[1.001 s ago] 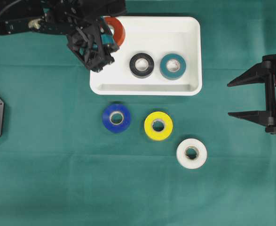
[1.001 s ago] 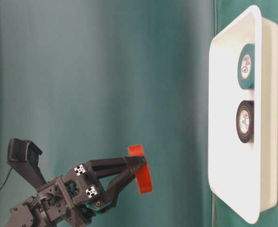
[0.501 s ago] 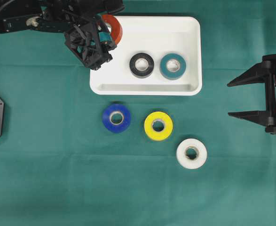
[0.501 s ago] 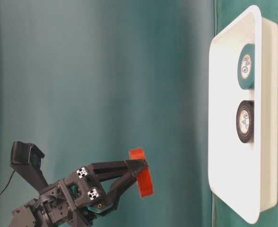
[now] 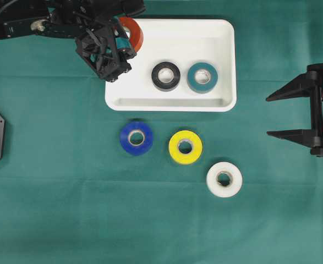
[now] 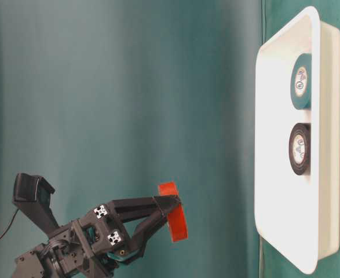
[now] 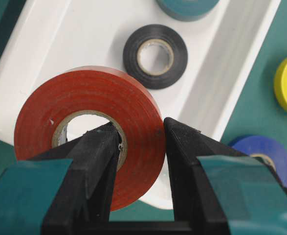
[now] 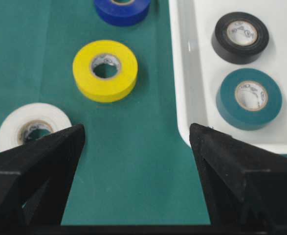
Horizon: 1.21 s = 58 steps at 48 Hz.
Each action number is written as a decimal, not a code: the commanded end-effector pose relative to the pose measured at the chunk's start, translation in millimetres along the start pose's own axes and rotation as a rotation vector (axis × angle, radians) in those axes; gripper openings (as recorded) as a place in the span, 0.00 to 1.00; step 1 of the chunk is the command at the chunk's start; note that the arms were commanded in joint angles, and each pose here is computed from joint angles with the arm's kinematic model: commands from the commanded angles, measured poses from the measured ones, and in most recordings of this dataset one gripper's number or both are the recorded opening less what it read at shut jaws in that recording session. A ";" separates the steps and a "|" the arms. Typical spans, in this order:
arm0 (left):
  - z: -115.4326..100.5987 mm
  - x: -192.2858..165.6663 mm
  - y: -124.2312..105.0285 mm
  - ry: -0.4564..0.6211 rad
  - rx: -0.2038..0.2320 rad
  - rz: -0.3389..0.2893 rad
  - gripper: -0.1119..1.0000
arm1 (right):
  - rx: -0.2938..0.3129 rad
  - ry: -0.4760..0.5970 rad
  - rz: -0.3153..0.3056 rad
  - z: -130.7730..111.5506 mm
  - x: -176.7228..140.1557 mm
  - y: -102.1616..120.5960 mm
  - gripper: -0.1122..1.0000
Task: Pick up the tape from a random location and place it into the white case.
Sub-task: 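Lower the red roll into the tray's left side and open the left gripper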
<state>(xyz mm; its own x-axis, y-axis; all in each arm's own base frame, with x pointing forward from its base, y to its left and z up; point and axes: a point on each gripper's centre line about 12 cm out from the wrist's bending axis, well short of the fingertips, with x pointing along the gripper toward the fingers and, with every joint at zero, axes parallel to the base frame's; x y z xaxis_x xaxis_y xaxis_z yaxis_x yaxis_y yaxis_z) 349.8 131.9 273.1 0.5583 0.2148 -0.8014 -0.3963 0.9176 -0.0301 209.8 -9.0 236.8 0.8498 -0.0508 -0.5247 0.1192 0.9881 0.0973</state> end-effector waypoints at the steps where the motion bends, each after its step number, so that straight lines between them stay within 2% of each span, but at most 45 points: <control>1: 8.1 -14.8 0.4 -0.048 -0.001 0.000 0.32 | 0.000 -0.026 0.002 10.5 -1.5 1.0 0.84; 33: 3.0 -7.5 4.0 -0.042 -0.009 0.005 0.32 | 0.000 -0.026 0.002 10.5 -1.5 1.0 0.84; 58: -22.5 64.4 22.1 0.001 -0.042 0.032 0.32 | 0.001 -0.019 -0.003 9.2 0.3 -0.1 0.84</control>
<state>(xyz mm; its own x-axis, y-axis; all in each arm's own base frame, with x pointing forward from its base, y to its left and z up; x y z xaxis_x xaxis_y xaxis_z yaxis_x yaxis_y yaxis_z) 356.4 154.6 203.7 0.5201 0.2290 -0.8228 -0.4418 0.8966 -0.0297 210.4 -9.7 235.9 0.8480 -0.0533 -0.5273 0.1224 0.9877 0.0971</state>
